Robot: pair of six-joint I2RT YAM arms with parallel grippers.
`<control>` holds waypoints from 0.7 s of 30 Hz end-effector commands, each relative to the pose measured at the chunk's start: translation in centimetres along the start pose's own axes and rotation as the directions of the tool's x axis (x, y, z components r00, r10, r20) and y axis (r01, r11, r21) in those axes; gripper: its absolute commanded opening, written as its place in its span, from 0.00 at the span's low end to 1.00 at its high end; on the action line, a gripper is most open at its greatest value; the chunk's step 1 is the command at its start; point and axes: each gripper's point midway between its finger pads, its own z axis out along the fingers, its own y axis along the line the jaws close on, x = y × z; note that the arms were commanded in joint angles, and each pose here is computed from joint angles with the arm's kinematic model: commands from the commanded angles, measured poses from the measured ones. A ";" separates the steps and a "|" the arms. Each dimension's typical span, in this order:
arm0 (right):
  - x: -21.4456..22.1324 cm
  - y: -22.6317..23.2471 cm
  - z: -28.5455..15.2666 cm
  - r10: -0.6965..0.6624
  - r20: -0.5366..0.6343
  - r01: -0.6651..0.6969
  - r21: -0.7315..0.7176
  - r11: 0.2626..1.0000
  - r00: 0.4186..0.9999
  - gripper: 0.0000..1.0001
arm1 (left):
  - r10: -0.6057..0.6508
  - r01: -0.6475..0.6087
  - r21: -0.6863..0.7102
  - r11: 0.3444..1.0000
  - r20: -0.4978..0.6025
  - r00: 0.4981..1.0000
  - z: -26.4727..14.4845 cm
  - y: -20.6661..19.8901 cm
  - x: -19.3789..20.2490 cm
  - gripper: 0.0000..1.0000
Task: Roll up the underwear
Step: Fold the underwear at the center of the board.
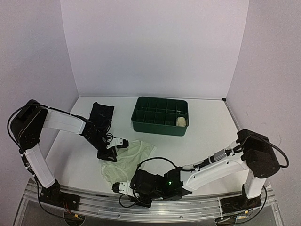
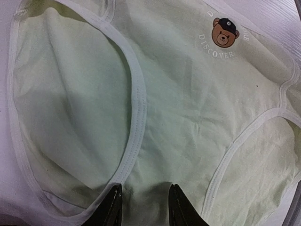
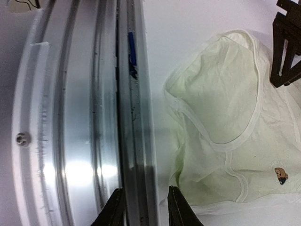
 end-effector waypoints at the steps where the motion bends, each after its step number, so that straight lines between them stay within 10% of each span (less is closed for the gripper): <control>1: -2.0 -2.3 0.6 -0.017 0.058 0.009 0.140 0.990 0.998 0.29 | -0.025 0.025 0.011 1.000 -0.045 0.999 0.5 0.1 1.0 0.34; 15: 1.5 -1.3 1.9 0.021 -0.049 -0.017 0.095 0.995 0.999 0.22 | -0.021 0.021 0.007 1.000 -0.051 0.998 0.8 0.5 1.0 0.34; 21: 3.5 -2.0 1.4 0.038 -0.111 -0.021 0.145 0.989 0.993 0.01 | -0.007 0.007 0.003 1.000 -0.054 0.998 0.8 0.5 1.1 0.34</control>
